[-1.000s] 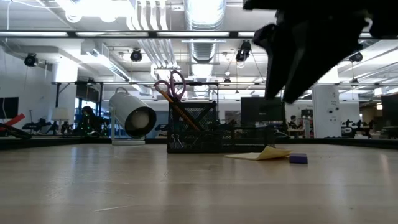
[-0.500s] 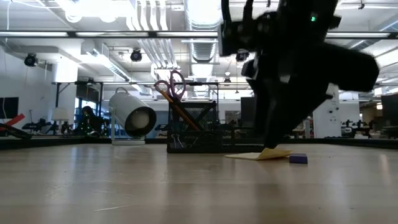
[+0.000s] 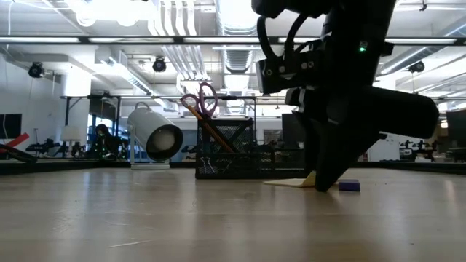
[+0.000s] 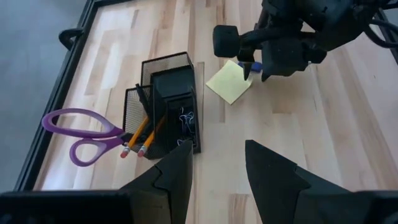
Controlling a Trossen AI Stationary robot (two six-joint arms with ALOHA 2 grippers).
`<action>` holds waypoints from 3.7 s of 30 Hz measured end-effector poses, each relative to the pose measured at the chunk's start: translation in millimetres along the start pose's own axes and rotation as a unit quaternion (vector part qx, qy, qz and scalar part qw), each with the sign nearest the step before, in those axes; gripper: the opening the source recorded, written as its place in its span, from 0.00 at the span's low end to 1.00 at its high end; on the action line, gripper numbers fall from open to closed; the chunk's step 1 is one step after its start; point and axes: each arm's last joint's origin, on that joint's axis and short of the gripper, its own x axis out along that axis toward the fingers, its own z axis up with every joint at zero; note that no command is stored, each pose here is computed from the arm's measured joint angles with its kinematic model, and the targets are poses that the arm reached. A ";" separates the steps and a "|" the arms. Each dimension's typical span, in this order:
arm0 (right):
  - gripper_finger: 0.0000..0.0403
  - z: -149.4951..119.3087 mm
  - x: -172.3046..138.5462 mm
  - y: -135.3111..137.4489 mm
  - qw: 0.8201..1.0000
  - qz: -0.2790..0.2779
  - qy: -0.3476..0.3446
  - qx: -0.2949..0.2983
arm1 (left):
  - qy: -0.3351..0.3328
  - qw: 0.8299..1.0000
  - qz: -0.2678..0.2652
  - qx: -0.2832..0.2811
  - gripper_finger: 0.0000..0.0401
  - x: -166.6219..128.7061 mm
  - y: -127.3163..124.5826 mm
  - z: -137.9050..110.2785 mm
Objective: Pick and place office supplies into organizer
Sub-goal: Put the yellow sticky notes into the black desk organizer, then put the blue eraser into the black desk organizer
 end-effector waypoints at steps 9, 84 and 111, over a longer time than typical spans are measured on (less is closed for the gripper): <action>0.22 -1.3 13.0 -20.1 0.999 -0.031 0.024 0.009 | -0.007 1.000 -0.002 -0.004 0.32 0.0 -0.3 1.5; 0.02 20.7 -3.8 -152.0 0.978 -0.044 -0.028 0.204 | -0.042 0.998 -0.005 -0.048 0.32 0.2 -1.0 8.6; 0.46 -18.3 -63.0 -42.6 0.957 0.065 -0.056 -0.276 | -0.041 0.998 -0.003 -0.048 0.32 0.2 -0.9 8.5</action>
